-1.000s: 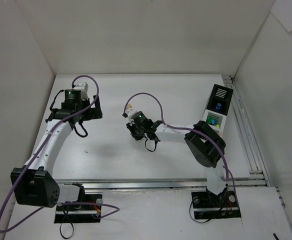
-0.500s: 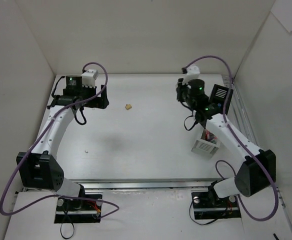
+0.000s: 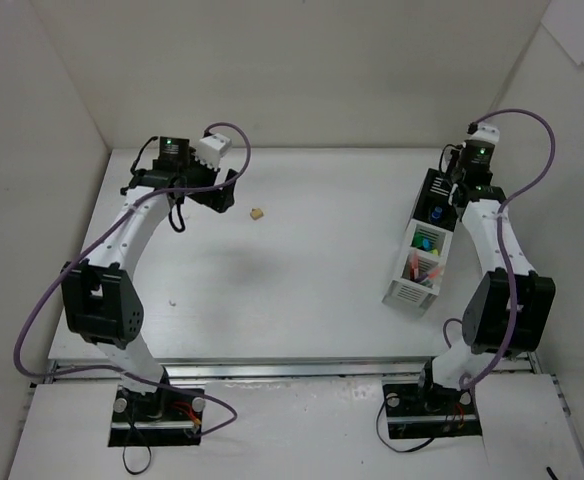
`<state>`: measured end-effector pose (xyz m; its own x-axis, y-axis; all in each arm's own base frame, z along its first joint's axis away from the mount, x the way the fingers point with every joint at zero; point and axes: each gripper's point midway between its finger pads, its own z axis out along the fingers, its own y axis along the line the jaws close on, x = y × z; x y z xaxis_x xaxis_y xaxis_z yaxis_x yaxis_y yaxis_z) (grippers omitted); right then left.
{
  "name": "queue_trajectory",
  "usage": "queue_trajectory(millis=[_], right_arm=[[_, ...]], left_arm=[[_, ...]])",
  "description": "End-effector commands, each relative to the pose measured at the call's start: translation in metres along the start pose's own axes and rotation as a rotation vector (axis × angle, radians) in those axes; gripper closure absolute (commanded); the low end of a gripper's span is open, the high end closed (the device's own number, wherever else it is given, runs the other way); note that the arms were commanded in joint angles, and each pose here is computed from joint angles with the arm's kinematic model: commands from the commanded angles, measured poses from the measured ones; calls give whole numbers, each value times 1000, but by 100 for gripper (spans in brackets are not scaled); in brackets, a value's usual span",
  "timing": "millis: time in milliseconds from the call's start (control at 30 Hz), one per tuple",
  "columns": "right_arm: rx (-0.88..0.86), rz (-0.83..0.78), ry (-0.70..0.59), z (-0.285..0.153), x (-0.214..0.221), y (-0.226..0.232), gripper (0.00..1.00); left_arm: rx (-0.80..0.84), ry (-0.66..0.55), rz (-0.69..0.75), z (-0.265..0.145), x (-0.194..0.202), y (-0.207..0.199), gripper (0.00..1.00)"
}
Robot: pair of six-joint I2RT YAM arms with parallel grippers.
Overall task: Sort the stationery into containers
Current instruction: Place the stationery in the storage box.
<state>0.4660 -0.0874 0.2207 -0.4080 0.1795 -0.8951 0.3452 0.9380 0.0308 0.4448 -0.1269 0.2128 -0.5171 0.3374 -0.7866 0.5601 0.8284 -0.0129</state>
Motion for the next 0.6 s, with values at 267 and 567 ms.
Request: queue_trajectory(millis=[267, 567], right_arm=[[-51, 7, 4, 64, -17, 10, 74], [-41, 33, -45, 32, -35, 7, 2]], left_arm=[[141, 99, 306, 51, -19, -8, 1], [167, 122, 357, 79, -9, -20, 1]])
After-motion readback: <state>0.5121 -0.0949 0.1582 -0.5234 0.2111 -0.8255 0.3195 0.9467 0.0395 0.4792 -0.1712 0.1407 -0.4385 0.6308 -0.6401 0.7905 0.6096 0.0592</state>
